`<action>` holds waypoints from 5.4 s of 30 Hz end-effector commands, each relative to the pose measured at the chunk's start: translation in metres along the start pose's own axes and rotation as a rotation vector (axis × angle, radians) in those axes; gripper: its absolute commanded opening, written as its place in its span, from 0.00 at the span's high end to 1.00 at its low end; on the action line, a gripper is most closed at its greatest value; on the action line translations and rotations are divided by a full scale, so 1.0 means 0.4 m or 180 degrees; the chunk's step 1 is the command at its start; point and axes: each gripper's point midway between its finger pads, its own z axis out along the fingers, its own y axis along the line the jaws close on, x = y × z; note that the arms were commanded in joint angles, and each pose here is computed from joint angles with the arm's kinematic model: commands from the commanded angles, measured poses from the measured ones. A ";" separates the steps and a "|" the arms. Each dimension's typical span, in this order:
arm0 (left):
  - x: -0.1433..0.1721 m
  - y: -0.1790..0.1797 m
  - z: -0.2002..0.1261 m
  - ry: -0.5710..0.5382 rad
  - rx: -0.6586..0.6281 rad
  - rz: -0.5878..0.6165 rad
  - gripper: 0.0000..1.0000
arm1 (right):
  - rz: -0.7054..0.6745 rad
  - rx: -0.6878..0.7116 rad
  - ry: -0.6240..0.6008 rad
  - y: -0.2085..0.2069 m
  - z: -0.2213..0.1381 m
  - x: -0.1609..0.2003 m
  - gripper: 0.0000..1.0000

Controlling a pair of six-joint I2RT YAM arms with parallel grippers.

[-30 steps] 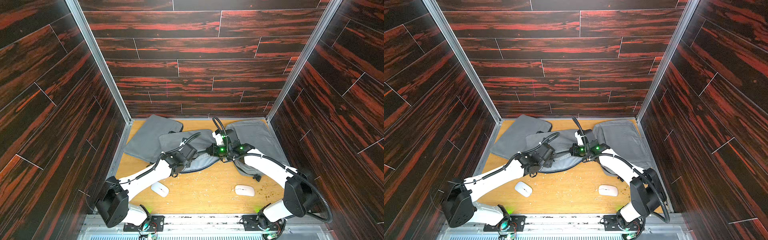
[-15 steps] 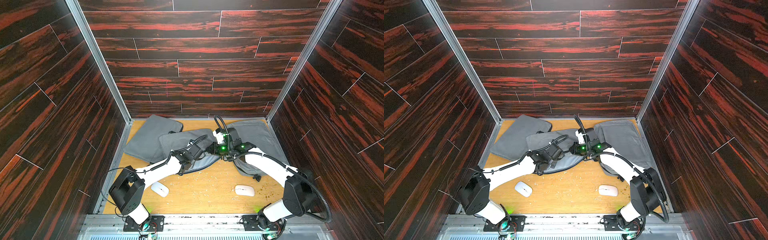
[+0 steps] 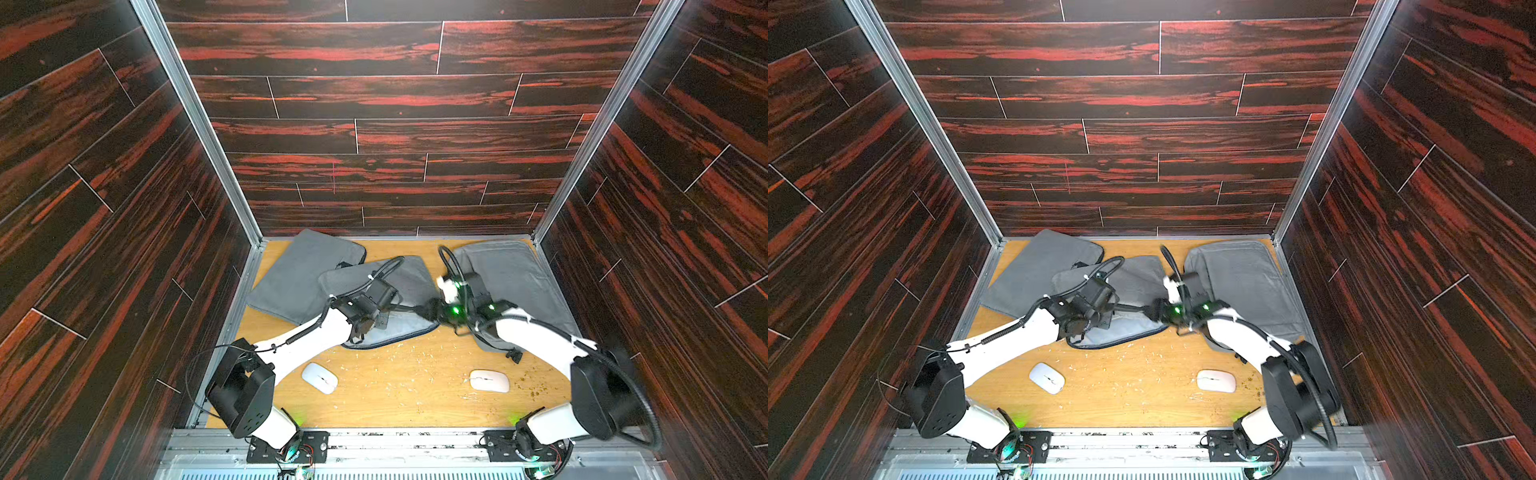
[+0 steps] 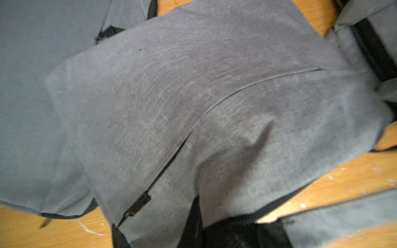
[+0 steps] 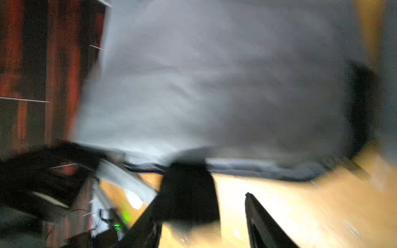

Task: Put the mouse into the laptop bag
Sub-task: Open the zippered laptop bag at the center of the board, then adjust the mouse at the center of the board, then pick up the mouse from the center of the board.

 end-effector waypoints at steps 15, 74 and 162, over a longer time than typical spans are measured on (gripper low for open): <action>-0.080 -0.028 -0.100 -0.0283 0.0469 -0.0379 1.00 | 0.0378 0.0147 -0.0148 -0.131 0.082 -0.024 0.36; -0.032 -0.226 -0.066 0.0083 0.1728 -0.0631 1.00 | 0.1742 0.2525 -0.0364 -0.446 -0.260 0.371 0.15; 0.001 -0.136 -0.084 0.0217 0.1456 -0.0815 1.00 | -0.1665 0.0970 -0.0111 0.060 0.037 0.320 0.60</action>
